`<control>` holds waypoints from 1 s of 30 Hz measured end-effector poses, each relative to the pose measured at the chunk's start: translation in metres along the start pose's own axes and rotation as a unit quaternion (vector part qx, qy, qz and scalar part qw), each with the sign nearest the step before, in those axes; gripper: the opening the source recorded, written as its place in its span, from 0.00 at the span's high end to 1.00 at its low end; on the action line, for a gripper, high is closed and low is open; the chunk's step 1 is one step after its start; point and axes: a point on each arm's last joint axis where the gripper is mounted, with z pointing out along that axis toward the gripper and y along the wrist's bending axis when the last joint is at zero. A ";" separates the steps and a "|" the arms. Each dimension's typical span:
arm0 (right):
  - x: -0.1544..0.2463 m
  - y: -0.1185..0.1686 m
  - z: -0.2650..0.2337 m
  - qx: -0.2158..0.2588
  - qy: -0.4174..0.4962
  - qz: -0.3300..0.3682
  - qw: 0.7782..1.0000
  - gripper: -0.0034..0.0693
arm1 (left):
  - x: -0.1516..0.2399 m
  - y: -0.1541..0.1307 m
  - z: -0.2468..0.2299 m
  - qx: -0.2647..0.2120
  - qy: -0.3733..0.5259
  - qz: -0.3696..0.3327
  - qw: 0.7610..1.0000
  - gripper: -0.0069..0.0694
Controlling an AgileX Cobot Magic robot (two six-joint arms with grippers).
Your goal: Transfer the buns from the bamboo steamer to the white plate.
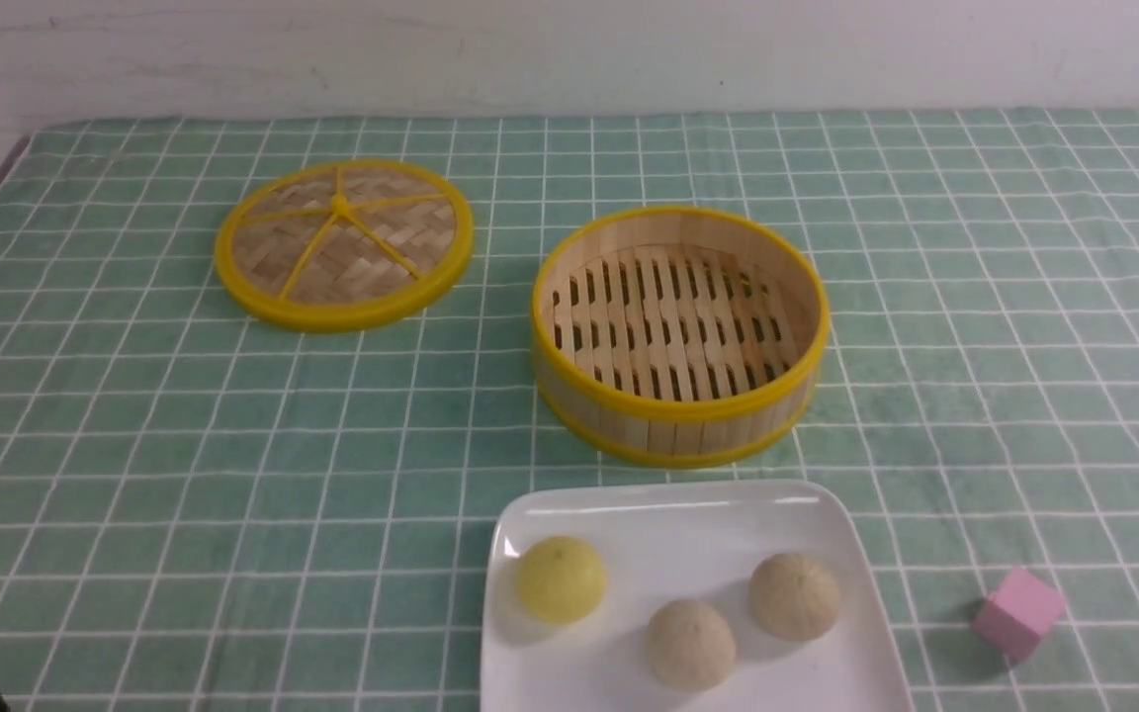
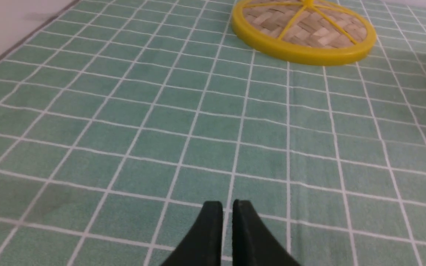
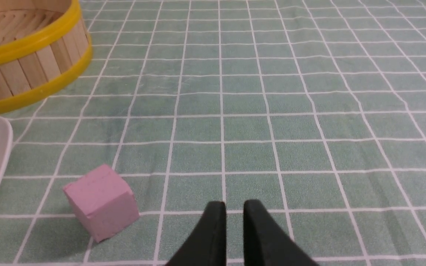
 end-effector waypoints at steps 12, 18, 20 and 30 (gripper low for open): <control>0.000 0.000 0.000 0.000 0.000 -0.001 1.000 0.79 | 0.001 -0.002 0.000 0.015 0.010 0.009 1.000 0.81; 0.000 0.000 0.000 0.000 0.000 -0.001 1.000 0.79 | 0.001 -0.002 0.000 0.015 0.010 0.009 1.000 0.81; 0.000 0.000 0.000 0.000 0.000 -0.001 1.000 0.79 | 0.001 -0.002 0.000 0.015 0.010 0.009 1.000 0.80; 0.000 0.000 0.000 0.000 0.000 -0.001 1.000 0.78 | 0.001 -0.002 0.000 0.015 0.010 0.009 1.000 0.79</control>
